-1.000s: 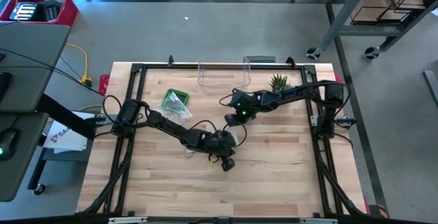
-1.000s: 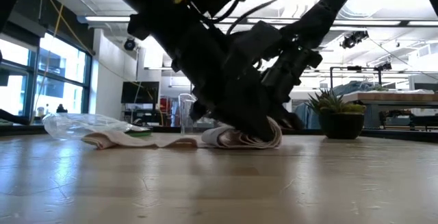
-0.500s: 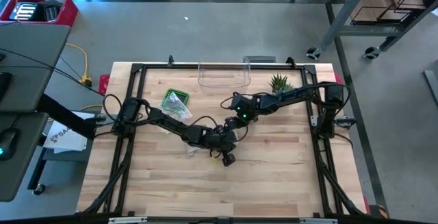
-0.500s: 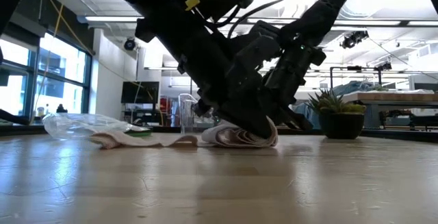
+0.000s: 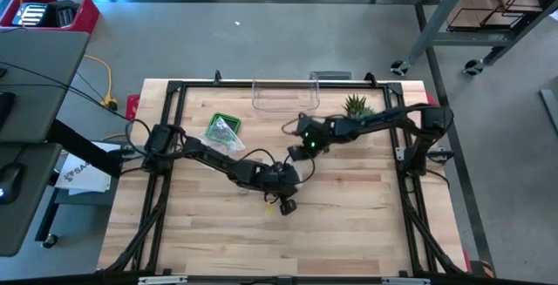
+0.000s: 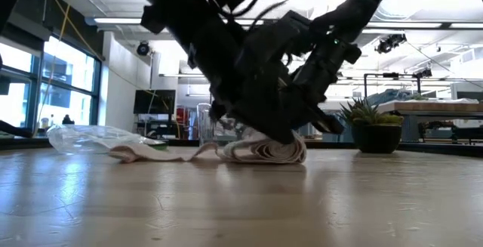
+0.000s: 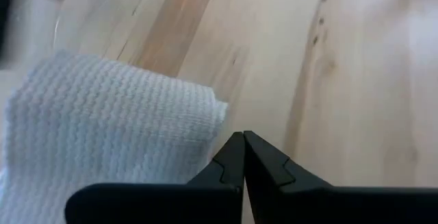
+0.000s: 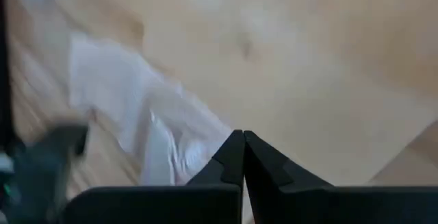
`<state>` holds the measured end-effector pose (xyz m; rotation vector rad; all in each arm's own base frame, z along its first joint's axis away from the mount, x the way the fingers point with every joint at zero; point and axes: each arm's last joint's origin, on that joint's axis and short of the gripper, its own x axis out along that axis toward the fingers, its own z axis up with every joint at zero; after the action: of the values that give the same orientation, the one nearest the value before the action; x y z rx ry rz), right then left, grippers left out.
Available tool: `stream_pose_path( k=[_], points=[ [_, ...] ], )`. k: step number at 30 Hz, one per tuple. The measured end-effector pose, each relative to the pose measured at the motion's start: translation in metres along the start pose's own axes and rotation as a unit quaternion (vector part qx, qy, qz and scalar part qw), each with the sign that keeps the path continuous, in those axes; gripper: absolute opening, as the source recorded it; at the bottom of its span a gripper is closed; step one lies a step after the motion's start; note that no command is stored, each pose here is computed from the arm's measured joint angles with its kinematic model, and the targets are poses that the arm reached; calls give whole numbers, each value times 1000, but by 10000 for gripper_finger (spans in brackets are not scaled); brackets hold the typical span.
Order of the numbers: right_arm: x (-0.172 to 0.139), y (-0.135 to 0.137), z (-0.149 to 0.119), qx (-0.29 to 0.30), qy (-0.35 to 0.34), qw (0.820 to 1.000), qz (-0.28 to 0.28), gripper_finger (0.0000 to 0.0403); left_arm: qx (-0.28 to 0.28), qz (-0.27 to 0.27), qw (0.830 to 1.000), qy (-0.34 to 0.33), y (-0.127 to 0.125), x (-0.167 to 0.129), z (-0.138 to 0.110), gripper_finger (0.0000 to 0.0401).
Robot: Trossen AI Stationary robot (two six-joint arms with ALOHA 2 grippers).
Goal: Roll bandage
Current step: Roll the bandage
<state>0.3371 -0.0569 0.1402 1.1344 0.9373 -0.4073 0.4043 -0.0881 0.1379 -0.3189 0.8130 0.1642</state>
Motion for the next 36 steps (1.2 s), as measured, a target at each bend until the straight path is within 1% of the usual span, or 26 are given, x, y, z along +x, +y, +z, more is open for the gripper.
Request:
stream_pose_path(
  k=[2, 5, 9, 16, 19, 23, 26, 29, 32, 36],
  points=[
    [-5, -2, 6, 4, -17, 1000, 0, 0, 9, 0, 1000, -1, -1, -2, 1, 0],
    [-6, -4, 9, 10, -10, 1000, 5, 0, 22, 3, 1000, -2, -1, -2, 1, 0],
    [-2, -1, 3, 4, 0, 1000, 7, 0, 25, 6, 1000, -2, 1, -2, 2, 0],
    [2, 8, -13, -18, 23, 1000, 10, 0, 47, 24, 999, -2, 11, 3, 3, 0],
    [3, 8, -16, -14, 22, 1000, 0, 0, 42, 24, 999, 5, 16, 7, 3, 0],
    [3, 6, -14, -11, 21, 1000, -2, 0, 38, 18, 999, 0, 14, 4, 5, 0],
    [-1, 5, -6, -8, 9, 1000, 8, 0, 39, 9, 999, -9, 9, -2, 8, 0],
    [-7, 3, 2, 0, -3, 1000, 12, 0, 45, -13, 999, 0, 2, -9, 7, 0],
    [-17, 1, 11, -4, -20, 1000, 18, 0, 71, -21, 997, 15, -1, -28, 11, 0],
    [-30, -2, 18, -19, -32, 999, 16, 0, 101, 7, 994, 26, 17, -65, 29, 0]
  ],
)
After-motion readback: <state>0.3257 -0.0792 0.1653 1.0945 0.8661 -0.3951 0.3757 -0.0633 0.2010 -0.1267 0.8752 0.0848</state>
